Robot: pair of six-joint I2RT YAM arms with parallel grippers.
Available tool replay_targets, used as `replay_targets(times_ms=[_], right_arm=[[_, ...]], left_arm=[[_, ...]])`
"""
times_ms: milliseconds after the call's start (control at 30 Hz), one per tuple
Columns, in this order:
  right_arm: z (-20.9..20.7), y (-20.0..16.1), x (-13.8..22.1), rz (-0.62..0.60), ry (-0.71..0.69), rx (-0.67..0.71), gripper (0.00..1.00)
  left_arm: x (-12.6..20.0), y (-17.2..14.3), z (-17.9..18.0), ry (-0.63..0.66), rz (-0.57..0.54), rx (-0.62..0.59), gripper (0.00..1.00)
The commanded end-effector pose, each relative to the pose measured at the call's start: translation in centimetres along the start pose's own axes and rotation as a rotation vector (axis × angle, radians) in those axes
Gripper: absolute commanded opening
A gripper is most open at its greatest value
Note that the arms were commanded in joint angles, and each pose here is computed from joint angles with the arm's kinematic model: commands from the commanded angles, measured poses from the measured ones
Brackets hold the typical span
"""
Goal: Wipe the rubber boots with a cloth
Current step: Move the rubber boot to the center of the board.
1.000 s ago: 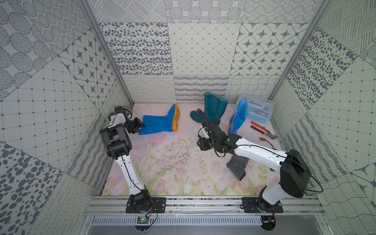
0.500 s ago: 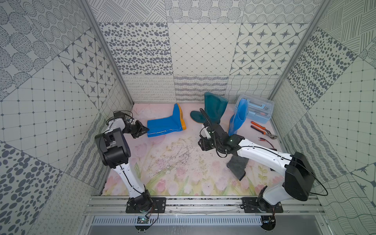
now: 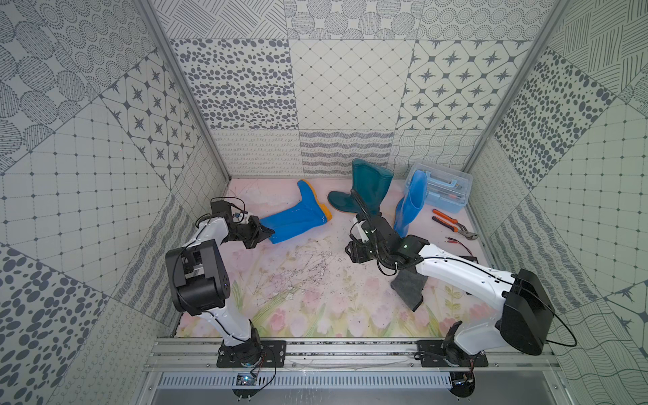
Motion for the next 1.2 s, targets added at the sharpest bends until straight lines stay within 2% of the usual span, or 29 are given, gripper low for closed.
replay_targets(times_ms=[0,133,267,367,433,567,767,933,1167], right_arm=[[0.5,0.6,1.0,-0.024,0.023,-0.020,0.63],[0.7,1.2,1.7,-0.023,0.016,-0.020,0.63],[1.5,1.7,1.8,0.007,0.011,0.005,0.64],[3.0,2.3,1.0,0.039,0.023,0.034,0.65],[4.3,2.8,-0.2,0.062,0.030,0.066,0.66],[6.5,4.9,-4.1,0.098,0.021,0.138,0.69],[7.1,8.2,-10.6,0.112,-0.064,0.234,0.74],[6.4,8.3,-15.1,0.166,-0.075,0.267,0.77],[7.3,6.4,-18.6,0.250,0.011,0.328,0.74]], left_arm=[[0.9,-4.0,-0.9,0.011,0.029,-0.057,0.00],[2.7,-8.0,0.5,0.078,0.018,-0.077,0.00],[4.2,-13.0,1.8,0.081,0.035,-0.065,0.00],[5.4,-16.1,3.1,0.113,0.041,-0.053,0.00],[6.2,-17.1,4.3,0.168,0.006,-0.052,0.00],[6.9,-16.5,5.2,0.201,-0.064,-0.025,0.00],[5.8,-13.5,5.8,0.189,-0.107,0.164,0.00],[5.6,-12.0,7.0,0.295,-0.085,0.193,0.00],[5.0,-11.0,7.5,0.327,-0.047,0.175,0.00]])
Point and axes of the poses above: each gripper's point midway between its finger pads, its own x axis back along the fingers, its own z axis along the line the jaws close on, y = z × x, the point moved 1 cm from there along x, back along the fingers, and after that the axes turned 5 degrees about x, right-handed, at the moved point
